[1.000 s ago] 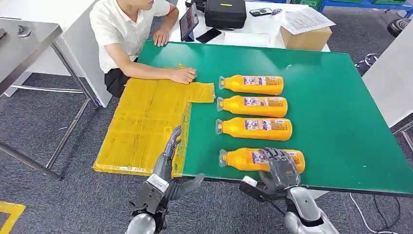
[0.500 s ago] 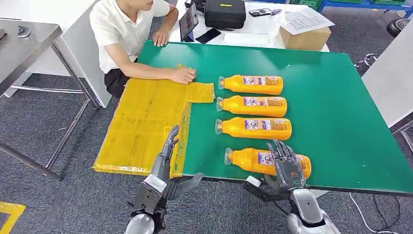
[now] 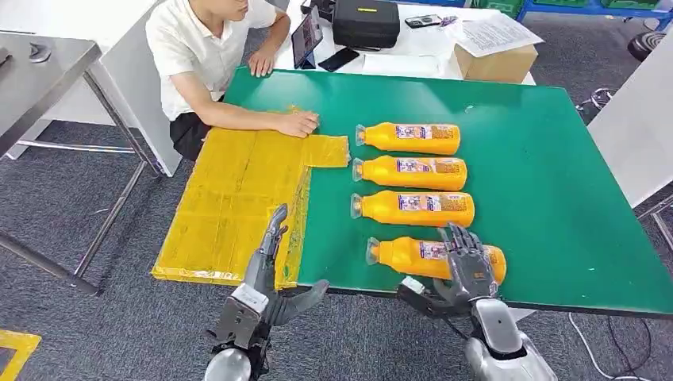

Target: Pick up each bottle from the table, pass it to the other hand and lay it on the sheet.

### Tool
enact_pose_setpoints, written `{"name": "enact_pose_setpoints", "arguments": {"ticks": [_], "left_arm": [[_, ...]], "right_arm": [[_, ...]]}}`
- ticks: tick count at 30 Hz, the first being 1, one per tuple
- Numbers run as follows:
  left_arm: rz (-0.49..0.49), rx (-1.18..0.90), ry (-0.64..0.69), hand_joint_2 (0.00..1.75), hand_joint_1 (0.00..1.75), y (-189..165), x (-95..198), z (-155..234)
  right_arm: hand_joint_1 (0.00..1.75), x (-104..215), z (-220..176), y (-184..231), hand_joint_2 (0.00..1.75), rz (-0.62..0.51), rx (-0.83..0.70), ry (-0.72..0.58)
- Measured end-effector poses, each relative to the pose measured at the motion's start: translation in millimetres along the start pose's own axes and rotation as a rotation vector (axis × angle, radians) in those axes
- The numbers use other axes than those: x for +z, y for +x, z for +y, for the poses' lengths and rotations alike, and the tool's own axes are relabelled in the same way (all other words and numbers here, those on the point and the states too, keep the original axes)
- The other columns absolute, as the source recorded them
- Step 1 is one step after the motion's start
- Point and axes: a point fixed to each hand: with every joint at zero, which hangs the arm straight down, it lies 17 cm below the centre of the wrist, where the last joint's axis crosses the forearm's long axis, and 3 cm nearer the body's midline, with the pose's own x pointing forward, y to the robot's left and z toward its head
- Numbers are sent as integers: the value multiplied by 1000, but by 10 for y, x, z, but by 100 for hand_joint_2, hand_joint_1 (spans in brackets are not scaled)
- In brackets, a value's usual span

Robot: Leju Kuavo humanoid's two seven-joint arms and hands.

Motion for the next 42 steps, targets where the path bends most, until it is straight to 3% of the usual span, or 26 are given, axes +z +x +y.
{"name": "enact_pose_setpoints", "arguments": {"ticks": [2, 3, 4, 9, 17, 23, 30, 35, 38, 42], "left_arm": [[0, 1, 0, 175, 0, 1, -1, 1], [1, 1, 1, 175, 0, 0, 0, 1], [1, 2, 1, 175, 0, -1, 0, 3], [7, 7, 4, 175, 0, -10, -3, 10], [11, 11, 5, 175, 0, -15, -14, 22], [1, 47, -11, 175, 0, 18, -33, -2], [-4, 79, -2, 175, 0, 45, -75, 23], [86, 166, 14, 175, 0, -109, -76, 11], [216, 260, 26, 175, 0, -371, -26, -34], [286, 289, -16, 175, 0, -574, 98, -219]], "right_arm": [[7, -23, 13, -52, 175, 15, -5, 12], [138, -28, 19, -77, 175, 25, -6, 17], [175, -30, 52, -108, 175, 42, -9, 33], [175, -48, 264, -427, 175, 156, -28, 165], [175, 9, 367, -850, 175, 232, -77, 211], [175, 64, 416, -689, 175, 110, -332, 255], [175, 177, 215, -372, 175, -35, -615, 193], [175, 223, 14, 223, 175, -157, -750, 133], [175, 204, -260, 639, 175, -261, -860, 75], [175, 176, -506, 1027, 175, -338, -922, 36]]}}
